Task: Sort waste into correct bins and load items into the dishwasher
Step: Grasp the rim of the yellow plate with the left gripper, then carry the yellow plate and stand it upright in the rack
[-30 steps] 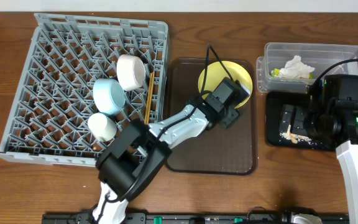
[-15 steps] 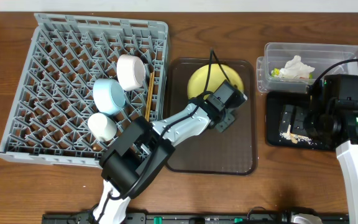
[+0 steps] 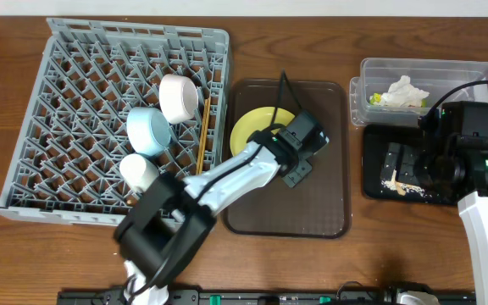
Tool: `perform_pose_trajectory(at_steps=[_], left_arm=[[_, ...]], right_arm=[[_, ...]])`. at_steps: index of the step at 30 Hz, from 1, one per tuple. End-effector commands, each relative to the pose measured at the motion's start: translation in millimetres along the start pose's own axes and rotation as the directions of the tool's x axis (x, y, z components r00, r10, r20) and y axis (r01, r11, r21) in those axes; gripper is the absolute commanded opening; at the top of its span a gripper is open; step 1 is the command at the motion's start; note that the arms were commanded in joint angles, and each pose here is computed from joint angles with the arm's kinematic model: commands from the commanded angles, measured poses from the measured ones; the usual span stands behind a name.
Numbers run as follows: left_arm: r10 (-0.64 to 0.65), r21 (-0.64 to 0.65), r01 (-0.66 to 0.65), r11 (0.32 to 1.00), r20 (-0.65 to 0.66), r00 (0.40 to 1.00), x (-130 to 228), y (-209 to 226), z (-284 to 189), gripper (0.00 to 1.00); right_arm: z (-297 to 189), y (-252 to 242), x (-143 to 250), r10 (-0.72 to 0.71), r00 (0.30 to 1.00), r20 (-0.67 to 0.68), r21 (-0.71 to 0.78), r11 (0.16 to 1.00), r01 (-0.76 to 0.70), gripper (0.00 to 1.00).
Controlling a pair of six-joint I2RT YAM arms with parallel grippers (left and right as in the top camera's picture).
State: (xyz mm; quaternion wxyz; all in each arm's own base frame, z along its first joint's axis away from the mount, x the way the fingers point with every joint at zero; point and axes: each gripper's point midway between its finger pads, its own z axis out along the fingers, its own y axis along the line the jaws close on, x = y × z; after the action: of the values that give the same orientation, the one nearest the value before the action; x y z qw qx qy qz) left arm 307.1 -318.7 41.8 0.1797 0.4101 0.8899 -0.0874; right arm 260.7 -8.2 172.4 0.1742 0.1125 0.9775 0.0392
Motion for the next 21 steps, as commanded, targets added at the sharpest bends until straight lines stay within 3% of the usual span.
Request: perform_pose_trajectory(at_steps=[1, 7, 13, 21], left_arm=[[-0.030, -0.002, 0.031, 1.000, 0.148, 0.988, -30, 1, -57, 0.06], [-0.179, 0.007, 0.187, 0.982, 0.323, 0.929, -50, 23, -137, 0.06], [-0.378, 0.048, 0.404, 0.914, 0.466, 0.800, -50, 79, -202, 0.06], [-0.571, 0.272, 0.505, 0.819, 0.471, 0.672, -42, 126, -227, 0.06]], right_arm=[[-6, -2, -4, -0.001, 1.000, 0.022, 0.005, 1.000, 0.001, 0.99], [-6, -2, -4, -0.002, 1.000, 0.022, 0.006, 1.000, 0.002, 0.99], [-6, -2, -4, -0.002, 1.000, 0.023, 0.005, 1.000, 0.001, 0.99], [-6, -2, -4, -0.001, 1.000, 0.023, 0.005, 1.000, 0.001, 0.99]])
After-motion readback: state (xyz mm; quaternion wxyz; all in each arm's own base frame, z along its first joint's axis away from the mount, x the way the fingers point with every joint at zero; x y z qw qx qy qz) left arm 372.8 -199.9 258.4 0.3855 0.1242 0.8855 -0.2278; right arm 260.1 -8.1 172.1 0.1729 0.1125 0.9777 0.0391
